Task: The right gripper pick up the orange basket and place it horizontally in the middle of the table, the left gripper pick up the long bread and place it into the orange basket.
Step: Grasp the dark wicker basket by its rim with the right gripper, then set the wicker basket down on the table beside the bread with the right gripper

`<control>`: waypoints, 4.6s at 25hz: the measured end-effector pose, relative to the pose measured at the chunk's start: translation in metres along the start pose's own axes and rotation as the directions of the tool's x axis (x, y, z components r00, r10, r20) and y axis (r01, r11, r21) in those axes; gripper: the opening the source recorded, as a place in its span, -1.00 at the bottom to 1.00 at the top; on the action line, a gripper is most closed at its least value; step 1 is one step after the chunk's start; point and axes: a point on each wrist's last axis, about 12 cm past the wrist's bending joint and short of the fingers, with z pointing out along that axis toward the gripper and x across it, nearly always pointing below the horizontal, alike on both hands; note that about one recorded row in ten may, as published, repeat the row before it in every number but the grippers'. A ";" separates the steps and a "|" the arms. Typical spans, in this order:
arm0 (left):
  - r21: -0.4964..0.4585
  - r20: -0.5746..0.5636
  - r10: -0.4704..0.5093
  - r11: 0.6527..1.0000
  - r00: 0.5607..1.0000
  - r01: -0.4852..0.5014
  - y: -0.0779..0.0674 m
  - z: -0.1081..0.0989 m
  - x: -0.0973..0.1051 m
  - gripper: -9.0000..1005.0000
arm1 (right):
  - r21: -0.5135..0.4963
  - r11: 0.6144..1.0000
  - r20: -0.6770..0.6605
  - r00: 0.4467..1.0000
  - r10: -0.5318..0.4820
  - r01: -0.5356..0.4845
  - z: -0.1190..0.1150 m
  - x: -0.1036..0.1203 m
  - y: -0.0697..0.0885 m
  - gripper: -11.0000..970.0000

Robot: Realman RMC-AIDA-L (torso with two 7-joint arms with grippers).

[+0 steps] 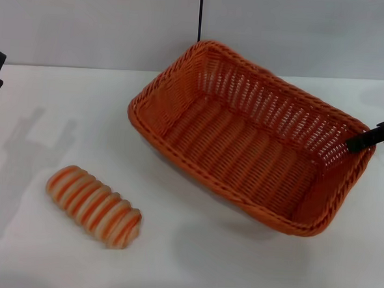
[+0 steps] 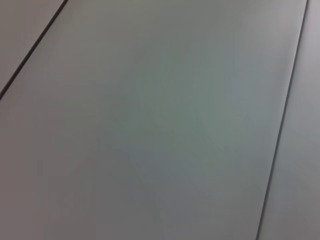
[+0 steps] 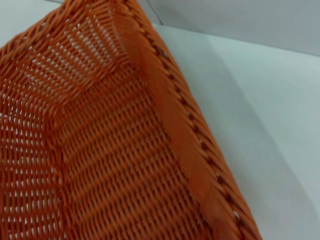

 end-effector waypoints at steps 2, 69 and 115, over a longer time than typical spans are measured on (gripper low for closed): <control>-0.002 -0.001 0.000 1.000 1.000 0.000 0.000 0.000 0.000 0.59 | 0.007 1.000 0.010 1.000 -0.010 0.010 -0.001 0.000 0.001 -0.48; -0.012 -0.019 -0.009 1.000 1.000 0.008 0.003 0.005 0.002 0.59 | -0.174 0.915 0.590 0.782 -0.199 0.364 -0.022 0.056 0.001 -0.59; -0.021 -0.043 -0.009 1.000 0.999 0.008 0.008 0.020 0.007 0.59 | -0.104 0.939 0.547 0.807 -0.222 0.329 0.027 0.035 0.006 -0.61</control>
